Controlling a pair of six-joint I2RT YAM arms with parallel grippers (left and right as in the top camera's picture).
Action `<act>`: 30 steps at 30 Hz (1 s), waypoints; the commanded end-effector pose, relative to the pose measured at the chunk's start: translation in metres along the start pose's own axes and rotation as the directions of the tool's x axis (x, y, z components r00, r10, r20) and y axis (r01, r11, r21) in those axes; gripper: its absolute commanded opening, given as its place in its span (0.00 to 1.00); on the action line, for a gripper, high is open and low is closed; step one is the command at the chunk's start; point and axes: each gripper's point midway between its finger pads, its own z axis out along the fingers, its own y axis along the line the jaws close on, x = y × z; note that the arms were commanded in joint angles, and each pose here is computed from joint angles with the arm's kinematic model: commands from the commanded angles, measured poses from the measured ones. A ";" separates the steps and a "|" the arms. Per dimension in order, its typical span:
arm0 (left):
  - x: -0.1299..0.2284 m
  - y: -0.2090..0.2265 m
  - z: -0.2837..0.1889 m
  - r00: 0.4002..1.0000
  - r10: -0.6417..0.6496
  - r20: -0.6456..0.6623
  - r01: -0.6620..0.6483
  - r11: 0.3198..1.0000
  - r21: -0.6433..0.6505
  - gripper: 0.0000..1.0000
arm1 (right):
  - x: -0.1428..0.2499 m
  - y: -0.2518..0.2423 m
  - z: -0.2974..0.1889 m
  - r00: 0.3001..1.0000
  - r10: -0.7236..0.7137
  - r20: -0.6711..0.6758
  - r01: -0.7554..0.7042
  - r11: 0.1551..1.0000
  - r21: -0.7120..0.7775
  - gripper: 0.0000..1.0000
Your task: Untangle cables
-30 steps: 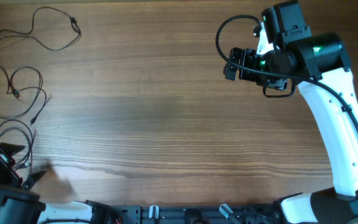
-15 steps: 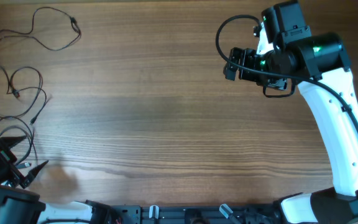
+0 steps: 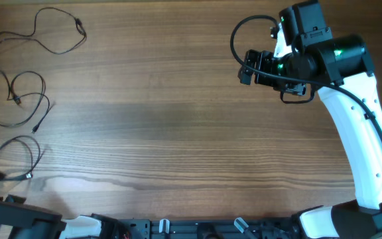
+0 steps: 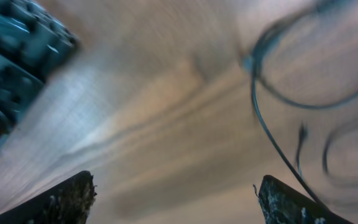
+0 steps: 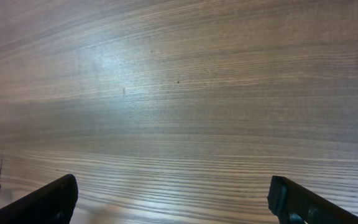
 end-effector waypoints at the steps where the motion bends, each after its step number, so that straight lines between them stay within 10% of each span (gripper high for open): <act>1: -0.047 0.028 -0.017 0.895 -0.283 0.344 0.317 0.947 -0.046 0.91 | -0.002 0.004 0.005 1.000 0.006 0.000 -0.006 1.000 -0.012 1.00; 10: -0.026 0.011 -0.003 0.897 -0.244 0.367 0.280 0.959 -0.046 1.00 | -0.001 0.003 0.005 1.000 -0.003 -0.006 0.002 1.000 -0.009 1.00; 13: 0.006 -0.014 0.007 0.987 0.042 0.154 -0.038 0.999 -0.030 1.00 | 0.000 0.002 0.005 1.000 -0.003 -0.011 0.003 1.000 -0.007 1.00; 16: 0.050 -0.040 0.009 0.920 0.390 -0.040 -0.382 0.916 0.125 0.95 | -0.003 0.004 0.005 1.000 -0.004 0.004 0.004 1.000 -0.014 1.00; 30: 0.060 -0.028 0.022 0.795 0.528 0.297 -0.481 0.848 -0.220 0.87 | -0.007 0.006 0.005 1.000 -0.004 0.017 0.005 1.000 -0.020 1.00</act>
